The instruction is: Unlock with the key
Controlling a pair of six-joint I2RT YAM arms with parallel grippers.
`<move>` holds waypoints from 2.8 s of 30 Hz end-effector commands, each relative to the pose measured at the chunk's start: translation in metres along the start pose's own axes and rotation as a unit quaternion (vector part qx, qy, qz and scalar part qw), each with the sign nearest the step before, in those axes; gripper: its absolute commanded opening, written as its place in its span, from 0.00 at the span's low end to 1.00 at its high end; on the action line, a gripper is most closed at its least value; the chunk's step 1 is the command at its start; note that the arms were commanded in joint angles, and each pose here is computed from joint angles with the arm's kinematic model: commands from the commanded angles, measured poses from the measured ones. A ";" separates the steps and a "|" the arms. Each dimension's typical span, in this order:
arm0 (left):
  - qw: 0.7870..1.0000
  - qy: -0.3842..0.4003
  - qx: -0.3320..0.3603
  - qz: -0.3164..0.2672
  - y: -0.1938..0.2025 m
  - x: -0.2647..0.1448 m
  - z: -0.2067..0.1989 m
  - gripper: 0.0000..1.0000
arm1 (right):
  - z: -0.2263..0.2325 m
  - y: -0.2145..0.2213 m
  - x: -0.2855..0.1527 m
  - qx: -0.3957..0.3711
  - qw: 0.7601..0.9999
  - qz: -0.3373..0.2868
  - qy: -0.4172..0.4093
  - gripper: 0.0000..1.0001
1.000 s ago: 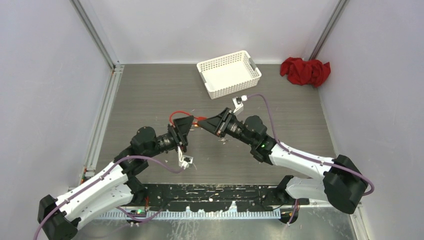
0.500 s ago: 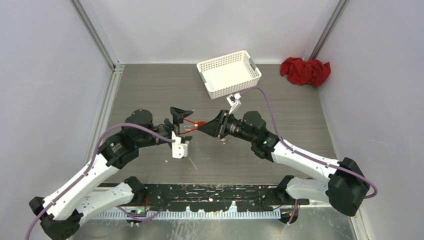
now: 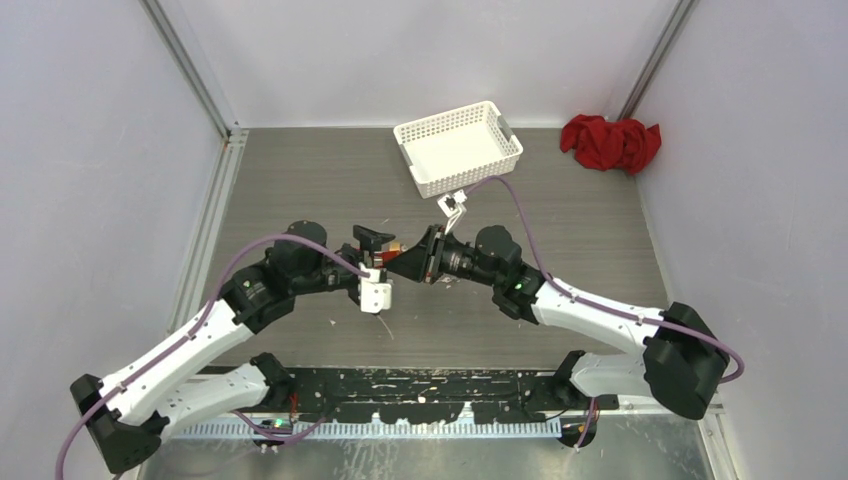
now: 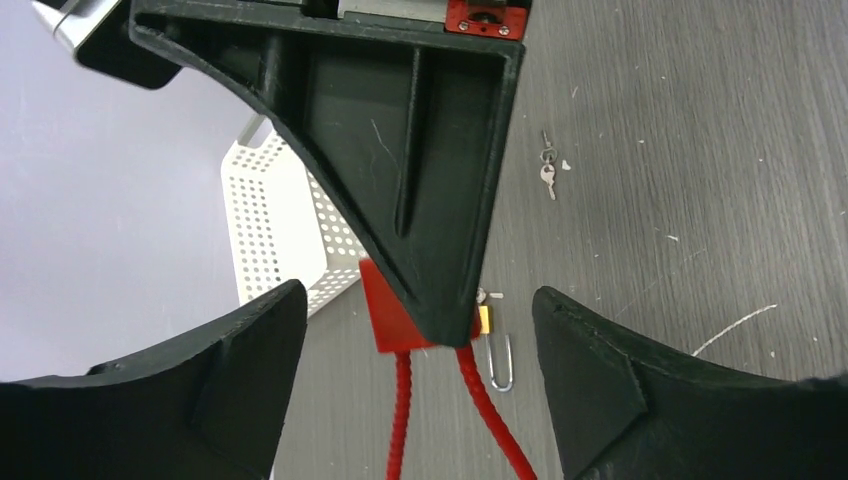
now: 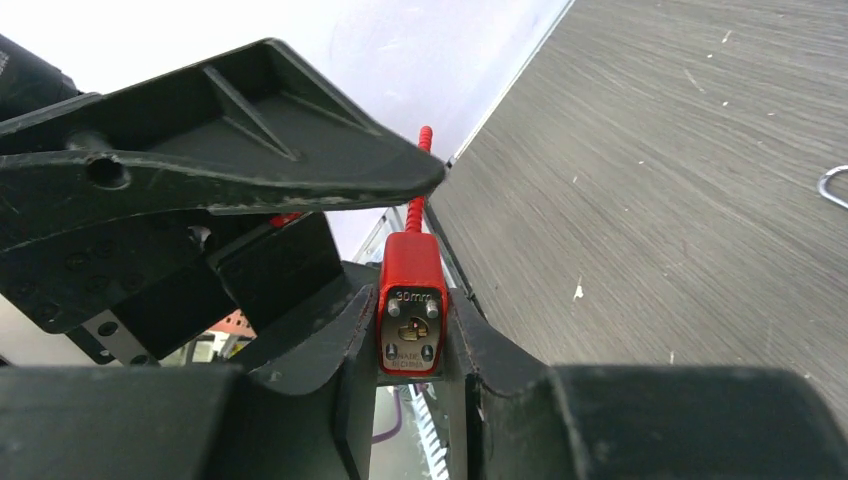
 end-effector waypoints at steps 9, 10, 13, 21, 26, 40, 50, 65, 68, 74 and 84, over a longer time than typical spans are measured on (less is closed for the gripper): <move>0.998 -0.057 0.021 -0.007 -0.007 -0.003 0.018 0.22 | 0.022 -0.014 0.001 -0.024 0.998 -0.054 -0.031 0.01; 0.998 -0.061 0.025 -0.006 -0.006 -0.004 0.017 0.15 | 0.020 -0.015 0.001 -0.023 0.998 -0.057 -0.026 0.02; 0.997 -0.068 0.030 0.002 -0.002 -0.008 0.016 0.03 | 0.019 -0.018 -0.001 -0.019 0.997 -0.068 -0.018 0.23; 0.997 -0.061 0.035 -0.005 -0.005 -0.011 0.012 0.00 | 0.018 -0.023 -0.002 -0.010 0.997 -0.074 -0.005 0.54; 0.998 -0.058 0.037 -0.008 -0.006 -0.010 0.013 0.00 | 0.016 -0.020 0.002 -0.008 0.999 -0.054 0.002 0.49; 1.000 -0.023 0.013 0.018 0.000 -0.007 0.005 0.45 | 0.022 -0.025 0.005 -0.025 0.999 -0.039 0.005 0.01; 0.999 -0.030 0.025 0.019 0.004 -0.005 0.005 0.34 | 0.016 -0.020 -0.002 -0.026 0.999 -0.038 0.020 0.01; 0.996 0.001 -0.003 0.090 0.033 -0.015 -0.018 0.00 | -0.060 -0.045 -0.065 -0.073 0.964 -0.043 0.253 0.74; 0.993 0.019 -0.012 0.116 0.044 -0.018 -0.028 0.00 | -0.078 -0.046 -0.083 -0.079 0.948 -0.039 0.306 0.75; 0.988 0.040 -0.027 0.145 0.053 -0.024 -0.039 0.00 | -0.119 -0.031 -0.093 -0.089 0.910 0.014 0.404 0.68; 0.978 0.062 -0.082 0.181 0.059 -0.032 -0.048 0.00 | -0.181 0.001 -0.082 -0.129 0.858 0.136 0.477 0.48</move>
Point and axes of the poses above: each gripper's point midway between its finger pads, its own x axis out along the fingers, its own z axis along the line the jaws close on, y = z × x, the point moved 3 cm from there along -x, back along the fingers, and after that the axes turned 6 degrees about -x, right-handed, at the moved point
